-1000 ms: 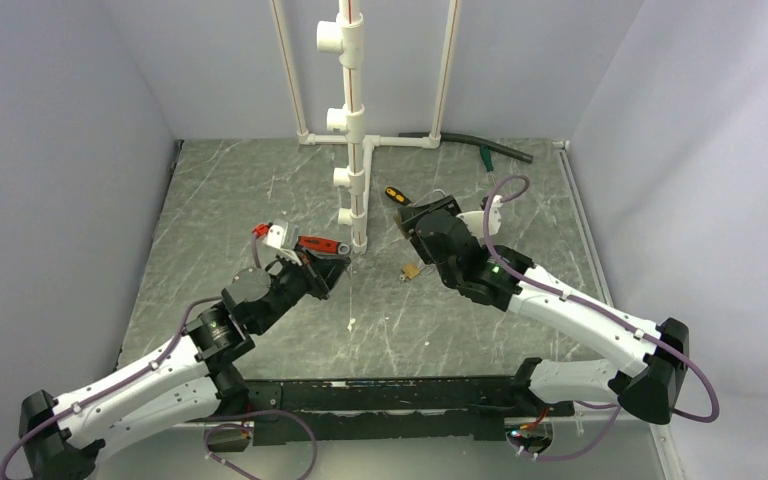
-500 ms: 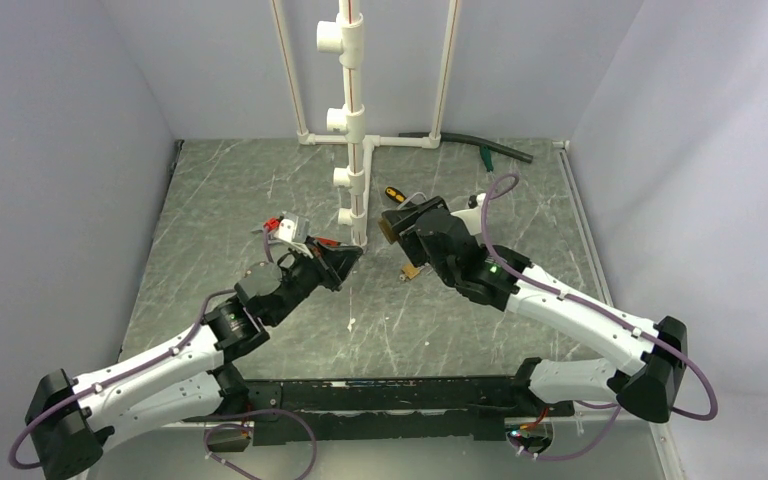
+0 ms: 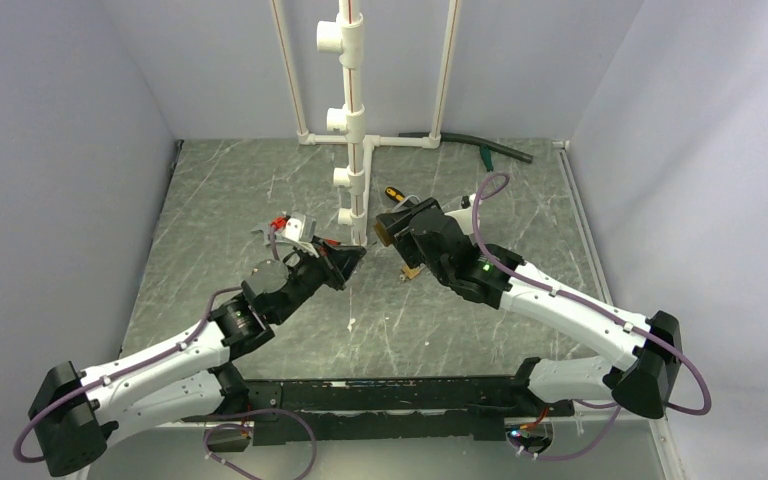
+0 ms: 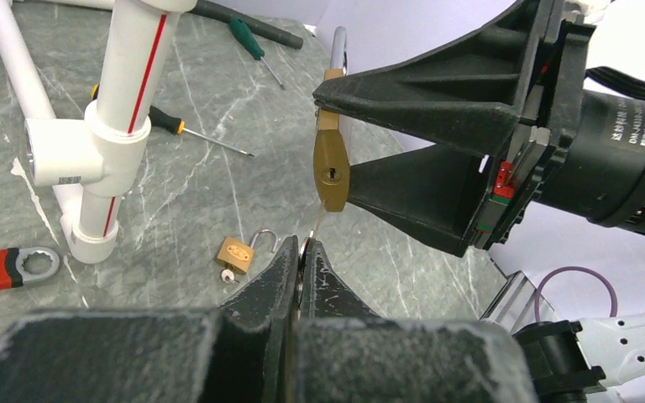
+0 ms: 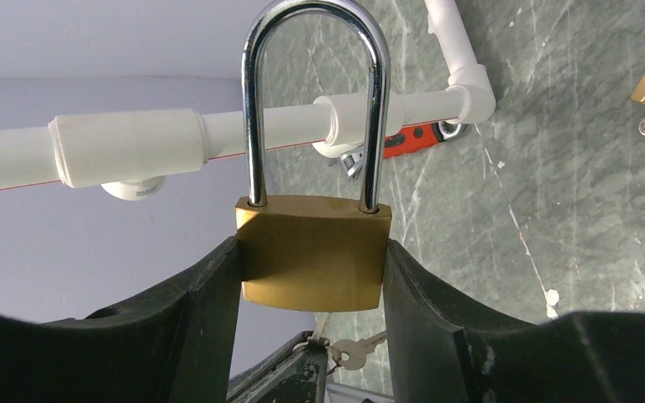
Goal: Unlock with the key
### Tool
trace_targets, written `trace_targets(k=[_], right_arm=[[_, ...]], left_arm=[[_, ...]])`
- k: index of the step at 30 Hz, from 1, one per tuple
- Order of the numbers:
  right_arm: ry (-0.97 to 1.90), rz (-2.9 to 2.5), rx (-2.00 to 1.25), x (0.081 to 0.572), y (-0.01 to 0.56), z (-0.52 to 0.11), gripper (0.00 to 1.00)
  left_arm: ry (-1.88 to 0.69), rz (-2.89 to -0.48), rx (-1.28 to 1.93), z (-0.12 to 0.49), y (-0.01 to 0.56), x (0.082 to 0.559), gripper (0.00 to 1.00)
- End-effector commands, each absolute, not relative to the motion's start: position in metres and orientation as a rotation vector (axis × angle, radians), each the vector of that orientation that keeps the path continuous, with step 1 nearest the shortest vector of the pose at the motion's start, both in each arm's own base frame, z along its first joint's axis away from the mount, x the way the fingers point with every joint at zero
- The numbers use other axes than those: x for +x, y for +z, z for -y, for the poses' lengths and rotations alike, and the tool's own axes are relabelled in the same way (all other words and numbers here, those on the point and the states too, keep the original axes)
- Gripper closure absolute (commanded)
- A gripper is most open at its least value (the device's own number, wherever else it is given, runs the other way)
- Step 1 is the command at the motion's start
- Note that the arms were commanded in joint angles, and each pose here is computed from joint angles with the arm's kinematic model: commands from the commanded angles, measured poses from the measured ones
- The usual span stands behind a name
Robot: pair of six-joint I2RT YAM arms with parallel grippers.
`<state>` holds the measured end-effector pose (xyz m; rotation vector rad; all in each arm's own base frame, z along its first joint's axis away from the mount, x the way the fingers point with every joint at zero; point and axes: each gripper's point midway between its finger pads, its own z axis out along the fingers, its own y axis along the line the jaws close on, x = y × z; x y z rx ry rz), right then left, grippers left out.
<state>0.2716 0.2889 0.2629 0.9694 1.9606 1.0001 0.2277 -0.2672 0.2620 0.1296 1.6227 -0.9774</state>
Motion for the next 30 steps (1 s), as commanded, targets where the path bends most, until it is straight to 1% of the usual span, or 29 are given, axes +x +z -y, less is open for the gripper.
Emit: trace_targets(k=[1, 30], right_arm=[[1.156, -1.837, 0.978, 0.28, 0.308, -0.299, 1.0], [1.159, -1.846, 0.947, 0.277, 0.3, -0.303, 1.0]], left_arm=[[-1.011, -1.531, 0.123, 0.271, 0.293, 0.232, 1.0], [-1.006, -1.49, 0.086, 0.265, 0.305, 0.234, 1.0]])
